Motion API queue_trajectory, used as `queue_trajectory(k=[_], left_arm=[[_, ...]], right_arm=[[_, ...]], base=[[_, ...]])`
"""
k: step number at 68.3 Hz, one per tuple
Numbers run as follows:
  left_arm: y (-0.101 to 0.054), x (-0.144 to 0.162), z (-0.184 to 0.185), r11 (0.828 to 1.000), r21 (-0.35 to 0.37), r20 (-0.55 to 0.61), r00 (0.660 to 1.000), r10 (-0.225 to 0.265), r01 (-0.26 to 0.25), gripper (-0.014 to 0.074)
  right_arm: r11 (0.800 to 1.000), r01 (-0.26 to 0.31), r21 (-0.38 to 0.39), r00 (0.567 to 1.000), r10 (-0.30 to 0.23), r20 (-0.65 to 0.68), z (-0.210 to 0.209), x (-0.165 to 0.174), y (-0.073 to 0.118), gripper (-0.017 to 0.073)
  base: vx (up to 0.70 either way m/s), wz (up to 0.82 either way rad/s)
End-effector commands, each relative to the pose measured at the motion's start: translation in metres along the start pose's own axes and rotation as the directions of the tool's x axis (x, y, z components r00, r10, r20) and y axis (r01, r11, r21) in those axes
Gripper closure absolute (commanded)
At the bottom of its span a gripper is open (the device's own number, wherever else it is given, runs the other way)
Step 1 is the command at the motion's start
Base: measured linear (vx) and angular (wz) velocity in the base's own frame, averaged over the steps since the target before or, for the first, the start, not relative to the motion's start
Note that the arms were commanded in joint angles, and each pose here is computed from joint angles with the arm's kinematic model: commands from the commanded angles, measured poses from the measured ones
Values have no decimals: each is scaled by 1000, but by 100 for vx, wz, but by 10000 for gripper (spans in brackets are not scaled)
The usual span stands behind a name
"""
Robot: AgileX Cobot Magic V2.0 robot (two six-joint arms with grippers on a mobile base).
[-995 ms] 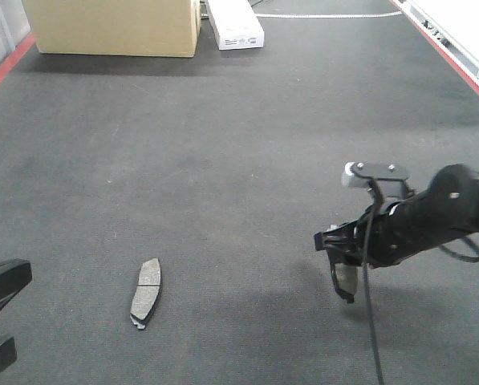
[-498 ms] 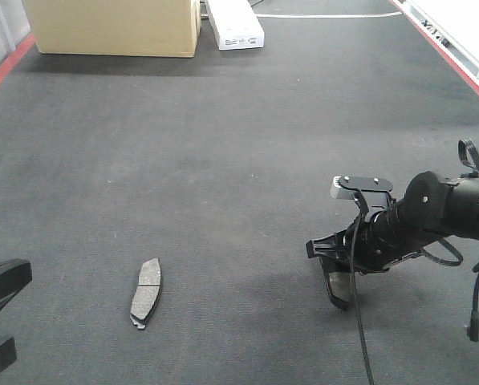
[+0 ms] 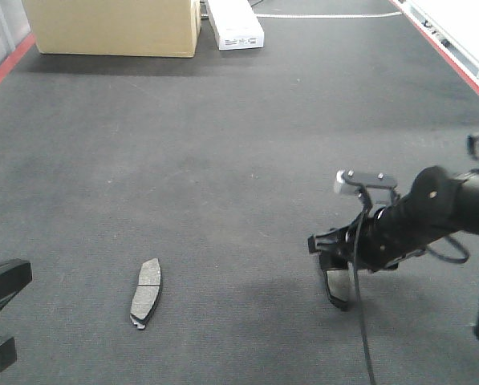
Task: Move and align brake pads A on conveyor
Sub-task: 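Lower the right gripper's brake pad onto the belt and release it, then raise both open grippers and back away from the belt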
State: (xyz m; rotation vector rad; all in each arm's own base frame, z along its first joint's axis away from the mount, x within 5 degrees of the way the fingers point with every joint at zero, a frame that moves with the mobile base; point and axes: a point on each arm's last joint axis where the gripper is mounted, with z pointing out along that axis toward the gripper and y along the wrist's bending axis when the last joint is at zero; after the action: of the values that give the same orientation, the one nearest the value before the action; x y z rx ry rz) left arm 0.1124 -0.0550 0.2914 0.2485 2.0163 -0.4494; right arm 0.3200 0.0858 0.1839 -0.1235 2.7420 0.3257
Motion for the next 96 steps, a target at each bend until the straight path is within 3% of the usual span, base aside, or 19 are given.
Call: queue_trajectory(k=[1,14,20,35,44,60,73,96], left_arm=[[-3,-14,-3,1000,17,91,996,0,-2,600],[-3,-14,-3,1000,17,91,996,0,-2,600],[-3,-14,-3,1000,17,91,996,0,-2,600],[-3,-14,-3,1000,17,91,996,0,-2,600],[-3,-14,-3,1000,17,91,996,0,-2,600],[-3,-14,-3,1000,17,91,996,0,-2,600],[-3,-14,-3,1000,17,91,996,0,-2,600],[-3,-14,-3,1000,17,91,996,0,-2,600]], right_arm=[[1000,23,-17,991,-21,135,-42,-11,9,147],[999,49,-10,961,-45,274,-80,17,8,146],[995,97,20,928,-98,360,-95,37,5,146],[993,118,18,845,-110,523,-142,77,5,190],[991,135,12,804,-117,583,-162,101,5,298],[981,188,45,743,-172,647,-173,138,1,576],[980,193,47,702,-171,692,-181,150,0,569],[980,193,44,701,-169,693,-181,150,0,569]], base=[[0,0],[0,0],[0,0],[0,0],[0,0],[0,0],[0,0],[0,0]])
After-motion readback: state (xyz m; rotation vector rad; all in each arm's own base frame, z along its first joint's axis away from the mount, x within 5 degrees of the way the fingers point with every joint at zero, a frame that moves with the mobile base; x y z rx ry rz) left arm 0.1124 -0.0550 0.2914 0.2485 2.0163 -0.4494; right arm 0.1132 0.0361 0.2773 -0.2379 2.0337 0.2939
